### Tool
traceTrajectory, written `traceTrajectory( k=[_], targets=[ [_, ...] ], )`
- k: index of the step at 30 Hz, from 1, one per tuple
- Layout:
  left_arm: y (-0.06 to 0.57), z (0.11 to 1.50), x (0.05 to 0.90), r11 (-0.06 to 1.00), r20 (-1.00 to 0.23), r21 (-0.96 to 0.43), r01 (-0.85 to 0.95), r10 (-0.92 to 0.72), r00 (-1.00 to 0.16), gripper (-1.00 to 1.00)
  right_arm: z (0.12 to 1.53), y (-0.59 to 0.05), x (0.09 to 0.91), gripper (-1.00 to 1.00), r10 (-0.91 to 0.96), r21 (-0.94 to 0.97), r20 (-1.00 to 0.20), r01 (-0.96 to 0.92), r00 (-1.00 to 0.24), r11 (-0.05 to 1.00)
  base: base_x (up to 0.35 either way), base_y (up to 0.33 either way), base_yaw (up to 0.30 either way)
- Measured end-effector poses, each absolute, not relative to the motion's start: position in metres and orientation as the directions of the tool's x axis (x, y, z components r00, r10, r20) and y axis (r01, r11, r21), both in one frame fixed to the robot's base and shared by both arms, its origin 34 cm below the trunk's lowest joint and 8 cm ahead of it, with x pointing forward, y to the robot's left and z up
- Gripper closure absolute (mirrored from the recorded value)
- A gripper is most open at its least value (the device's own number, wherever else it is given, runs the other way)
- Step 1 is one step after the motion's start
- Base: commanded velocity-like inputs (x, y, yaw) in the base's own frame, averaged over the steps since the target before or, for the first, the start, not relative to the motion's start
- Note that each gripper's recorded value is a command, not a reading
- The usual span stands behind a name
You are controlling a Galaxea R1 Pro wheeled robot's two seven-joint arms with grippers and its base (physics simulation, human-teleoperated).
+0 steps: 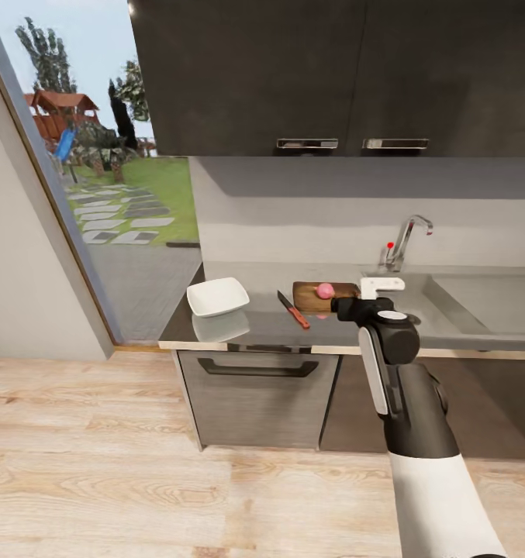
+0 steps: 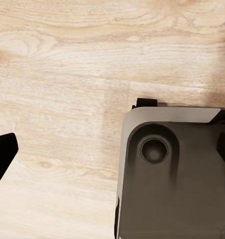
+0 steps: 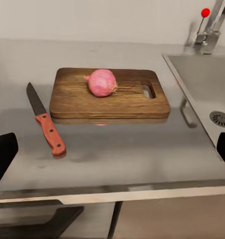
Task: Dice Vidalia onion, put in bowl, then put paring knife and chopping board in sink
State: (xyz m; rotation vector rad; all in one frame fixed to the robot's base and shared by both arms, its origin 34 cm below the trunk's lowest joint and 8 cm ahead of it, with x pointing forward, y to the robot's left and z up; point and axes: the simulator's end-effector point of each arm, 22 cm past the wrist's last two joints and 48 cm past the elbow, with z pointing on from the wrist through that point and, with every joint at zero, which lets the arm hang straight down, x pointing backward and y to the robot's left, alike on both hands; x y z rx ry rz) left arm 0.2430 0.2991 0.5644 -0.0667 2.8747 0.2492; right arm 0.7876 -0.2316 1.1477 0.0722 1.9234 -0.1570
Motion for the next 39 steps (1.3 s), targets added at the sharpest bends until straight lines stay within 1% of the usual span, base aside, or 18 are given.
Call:
traceTrajectory(
  k=[5,10,23,30,35,39],
  targets=[
    [0.299,0.564,0.243,0.984,-0.256,0.163,-0.067,-0.023,-0.966,-1.00,1.117,-0.207,0.794,-1.00,-0.035,-0.049,-0.910,0.023,-0.412,0.999,0.001,0.000,0.000],
    [0.299,0.565,0.243,0.984,-0.256,0.163,-0.067,-0.023,-0.966,-1.00,1.102,-0.200,0.795,-1.00,-0.040,-0.042,-0.898,-0.006,-0.439,0.999,0.073,0.000,0.000],
    [0.299,0.565,0.243,0.984,-0.257,0.163,-0.067,-0.023,-0.966,-1.00,1.099,-0.196,0.795,-1.00,-0.040,-0.033,-0.895,-0.023,-0.445,0.999,0.211,0.000,0.000],
    [0.299,0.565,0.243,0.984,-0.256,0.163,-0.067,-0.024,-0.966,-1.00,1.097,-0.173,0.794,-1.00,-0.043,0.014,-0.893,-0.123,-0.448,0.992,0.235,0.000,0.000],
    [0.298,0.564,0.243,0.984,-0.256,0.163,-0.067,-0.024,-0.966,-1.00,1.094,-0.170,0.794,-1.00,-0.042,0.024,-0.890,-0.139,-0.455,0.990,0.080,0.000,0.000],
    [0.299,0.564,0.243,0.984,-0.255,0.163,-0.067,-0.024,-0.967,-1.00,1.089,-0.180,0.795,-1.00,-0.017,0.043,-0.884,-0.118,-0.468,0.992,0.014,0.000,0.000]
  ],
)
